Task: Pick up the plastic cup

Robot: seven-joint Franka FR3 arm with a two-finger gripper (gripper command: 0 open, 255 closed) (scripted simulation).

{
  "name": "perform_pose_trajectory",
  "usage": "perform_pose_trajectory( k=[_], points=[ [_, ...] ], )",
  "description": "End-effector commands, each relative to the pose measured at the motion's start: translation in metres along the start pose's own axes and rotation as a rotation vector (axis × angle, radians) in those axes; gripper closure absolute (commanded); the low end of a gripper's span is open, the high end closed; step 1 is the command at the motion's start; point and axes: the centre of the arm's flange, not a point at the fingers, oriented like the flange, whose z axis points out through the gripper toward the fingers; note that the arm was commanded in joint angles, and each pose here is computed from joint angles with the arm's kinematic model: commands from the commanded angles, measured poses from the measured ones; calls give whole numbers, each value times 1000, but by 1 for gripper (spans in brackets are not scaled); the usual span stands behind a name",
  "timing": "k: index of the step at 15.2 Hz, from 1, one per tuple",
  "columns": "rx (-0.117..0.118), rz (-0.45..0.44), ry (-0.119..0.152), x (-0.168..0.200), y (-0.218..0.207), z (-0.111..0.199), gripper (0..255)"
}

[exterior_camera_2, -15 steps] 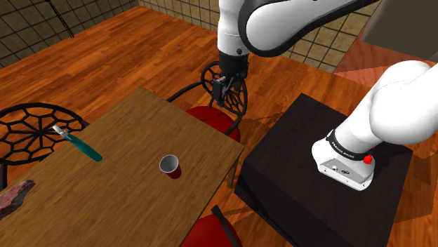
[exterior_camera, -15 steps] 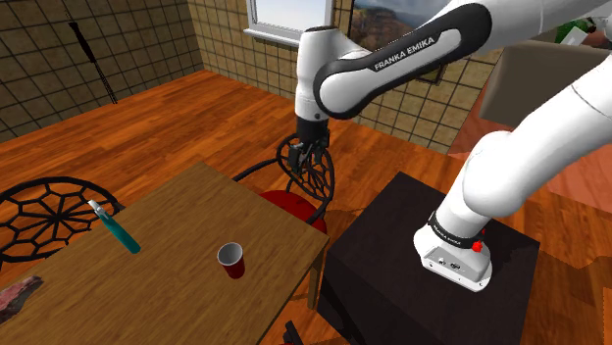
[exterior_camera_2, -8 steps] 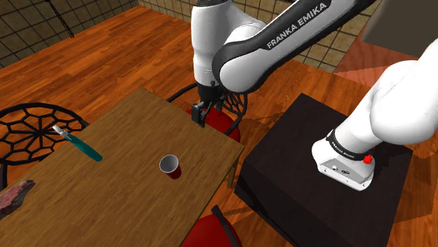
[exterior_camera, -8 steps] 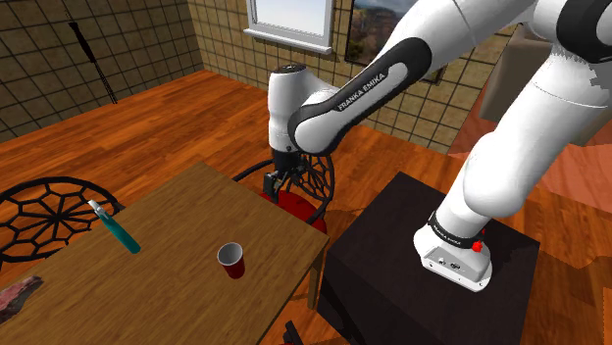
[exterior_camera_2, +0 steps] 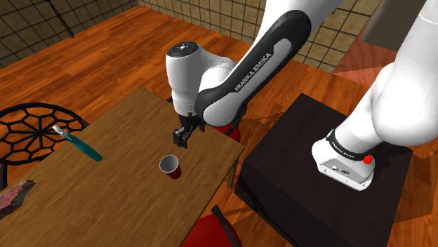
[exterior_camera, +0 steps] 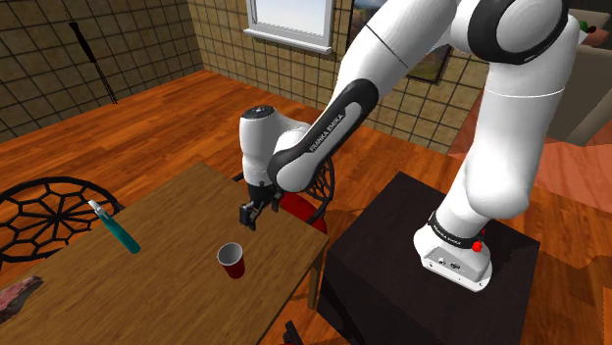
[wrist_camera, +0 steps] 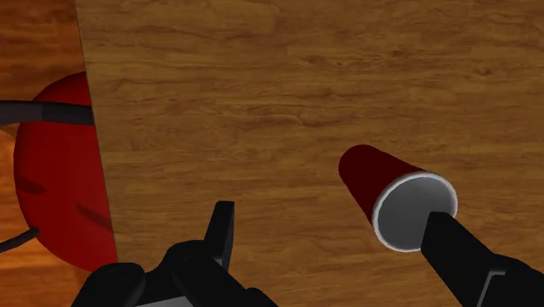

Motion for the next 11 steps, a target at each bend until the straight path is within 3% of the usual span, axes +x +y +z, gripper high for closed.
perform_pose_trajectory(
  k=[1,8,11],
  points=[
    [-2,0,2,12,-14,19,0],
    [-6,-5,5,41,-68,88,0],
    [-7,-5,5,43,-71,103,0]
  ],
)
